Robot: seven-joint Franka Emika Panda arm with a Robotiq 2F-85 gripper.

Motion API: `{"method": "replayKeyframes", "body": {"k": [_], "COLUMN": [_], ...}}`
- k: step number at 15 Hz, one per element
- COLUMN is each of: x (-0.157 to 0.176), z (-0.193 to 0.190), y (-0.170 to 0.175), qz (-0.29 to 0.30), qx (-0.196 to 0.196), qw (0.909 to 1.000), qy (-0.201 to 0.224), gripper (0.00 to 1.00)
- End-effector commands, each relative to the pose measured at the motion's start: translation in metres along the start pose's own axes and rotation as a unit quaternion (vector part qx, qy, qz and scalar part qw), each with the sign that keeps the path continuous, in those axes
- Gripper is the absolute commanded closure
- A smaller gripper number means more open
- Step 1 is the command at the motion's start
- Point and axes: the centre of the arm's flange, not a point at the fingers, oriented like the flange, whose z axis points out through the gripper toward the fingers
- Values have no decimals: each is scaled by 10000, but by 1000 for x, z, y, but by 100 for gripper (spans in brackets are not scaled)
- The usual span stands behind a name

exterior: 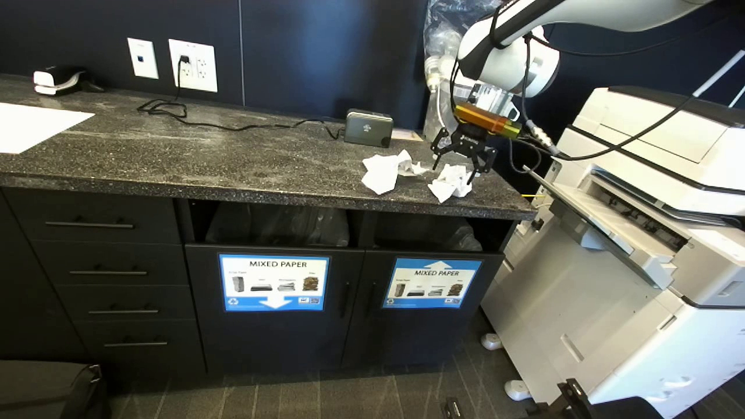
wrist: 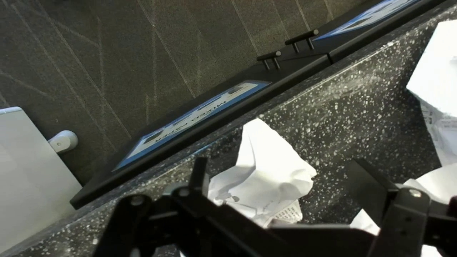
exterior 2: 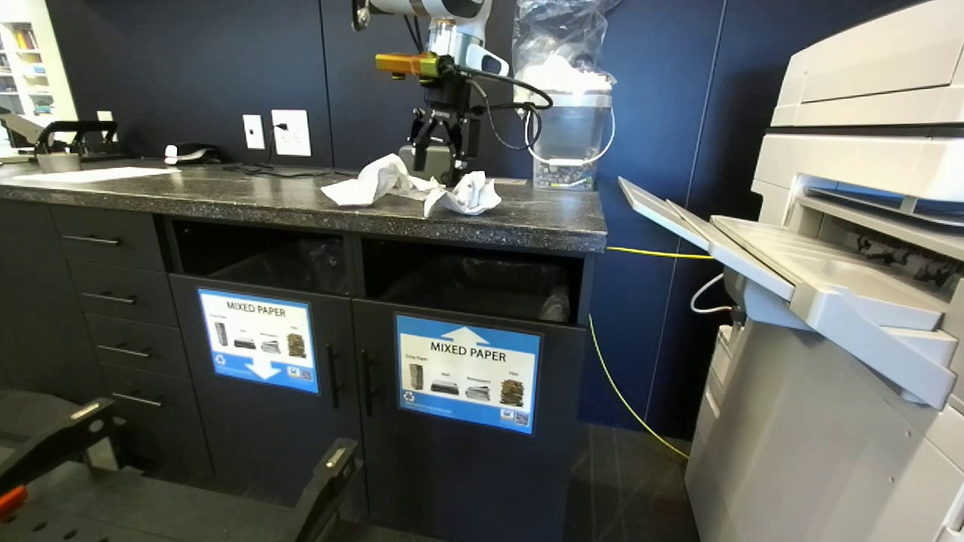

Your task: Throw two of the papers on the tabletop into the bin on the right

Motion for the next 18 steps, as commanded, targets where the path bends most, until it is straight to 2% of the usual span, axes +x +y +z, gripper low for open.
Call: {"method": "replayKeyframes", "body": {"k": [1, 10, 18], "x": [17, 54, 66], "z": [-6, 9, 31], "y": [0, -14, -11], "qz": [328, 914, 1343], "qx": [52, -91, -211], "qw": [9994, 9956, 9906], "qy": [80, 201, 123], "gripper": [0, 0, 0]}}
